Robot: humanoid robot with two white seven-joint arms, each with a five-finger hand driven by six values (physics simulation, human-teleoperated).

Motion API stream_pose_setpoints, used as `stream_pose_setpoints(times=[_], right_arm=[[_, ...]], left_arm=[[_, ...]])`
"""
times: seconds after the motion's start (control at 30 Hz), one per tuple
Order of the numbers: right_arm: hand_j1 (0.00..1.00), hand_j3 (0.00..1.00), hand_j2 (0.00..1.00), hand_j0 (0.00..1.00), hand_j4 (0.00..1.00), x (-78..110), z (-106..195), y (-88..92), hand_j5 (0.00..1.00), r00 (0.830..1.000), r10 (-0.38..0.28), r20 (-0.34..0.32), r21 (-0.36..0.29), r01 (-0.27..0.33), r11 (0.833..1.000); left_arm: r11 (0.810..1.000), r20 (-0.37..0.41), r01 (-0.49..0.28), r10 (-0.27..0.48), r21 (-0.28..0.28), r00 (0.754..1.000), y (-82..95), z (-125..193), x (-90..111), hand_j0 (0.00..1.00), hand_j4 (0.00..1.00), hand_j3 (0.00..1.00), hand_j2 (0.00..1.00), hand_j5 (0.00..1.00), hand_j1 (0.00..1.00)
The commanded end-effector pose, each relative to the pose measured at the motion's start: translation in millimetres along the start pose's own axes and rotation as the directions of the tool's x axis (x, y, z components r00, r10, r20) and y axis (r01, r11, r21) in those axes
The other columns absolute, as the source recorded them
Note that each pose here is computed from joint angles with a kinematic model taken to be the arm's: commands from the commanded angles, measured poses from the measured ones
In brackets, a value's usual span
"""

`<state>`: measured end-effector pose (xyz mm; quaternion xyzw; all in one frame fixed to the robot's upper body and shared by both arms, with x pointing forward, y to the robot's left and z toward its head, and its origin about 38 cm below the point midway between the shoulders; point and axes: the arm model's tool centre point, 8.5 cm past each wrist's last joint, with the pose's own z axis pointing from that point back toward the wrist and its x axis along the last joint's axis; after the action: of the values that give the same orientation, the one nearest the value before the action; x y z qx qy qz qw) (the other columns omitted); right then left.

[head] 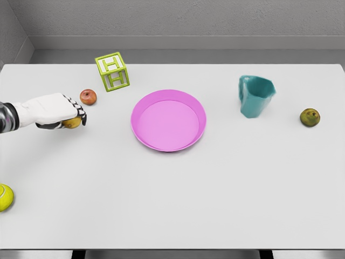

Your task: Put the lemon on the plate with left arm

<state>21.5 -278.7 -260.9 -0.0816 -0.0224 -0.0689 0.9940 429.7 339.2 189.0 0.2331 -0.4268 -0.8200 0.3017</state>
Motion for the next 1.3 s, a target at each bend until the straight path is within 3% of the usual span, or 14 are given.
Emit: stream_pose_setpoints(times=[0.0, 0.53, 0.7, 1.03, 1.27], right_arm=[[1.0, 1.0, 1.0, 1.0, 1.0, 0.0, 0.0, 0.0, 1.0, 1.0, 0.0, 0.0, 0.0, 0.0, 1.0], [1.0, 1.0, 1.0, 1.0, 1.0, 0.0, 0.0, 0.0, 1.0, 1.0, 0.0, 0.0, 0.0, 0.0, 1.0], [1.0, 1.0, 1.0, 1.0, 1.0, 0.0, 0.0, 0.0, 1.0, 1.0, 0.0, 0.0, 0.0, 0.0, 1.0], [1.0, 1.0, 1.0, 1.0, 1.0, 0.0, 0.0, 0.0, 1.0, 1.0, 0.0, 0.0, 0.0, 0.0, 1.0], [1.0, 1.0, 1.0, 1.0, 1.0, 0.0, 0.0, 0.0, 1.0, 1.0, 0.0, 0.0, 0.0, 0.0, 1.0]], left_arm=[[1.0, 0.002, -0.004, 0.004, 0.005, 1.0, 0.7, -0.7, 0.8, 0.53, 0.53, 0.53, 0.53, 0.53, 0.53], [0.996, 0.054, -0.014, 0.009, 0.09, 0.998, 25.6, -14.7, 14.2, 0.53, 0.53, 0.53, 0.53, 0.53, 0.53], [0.993, 0.103, -0.018, 0.005, 0.121, 0.995, 35.2, -30.1, 30.4, 0.53, 0.53, 0.53, 0.53, 0.53, 0.53], [0.983, 0.146, -0.028, 0.001, 0.18, 0.989, 53.0, -33.6, 41.5, 0.53, 0.53, 0.53, 0.53, 0.53, 0.53], [0.974, 0.225, -0.024, -0.027, 0.224, 0.974, 69.5, -45.0, 67.9, 0.53, 0.53, 0.53, 0.53, 0.53, 0.53]])
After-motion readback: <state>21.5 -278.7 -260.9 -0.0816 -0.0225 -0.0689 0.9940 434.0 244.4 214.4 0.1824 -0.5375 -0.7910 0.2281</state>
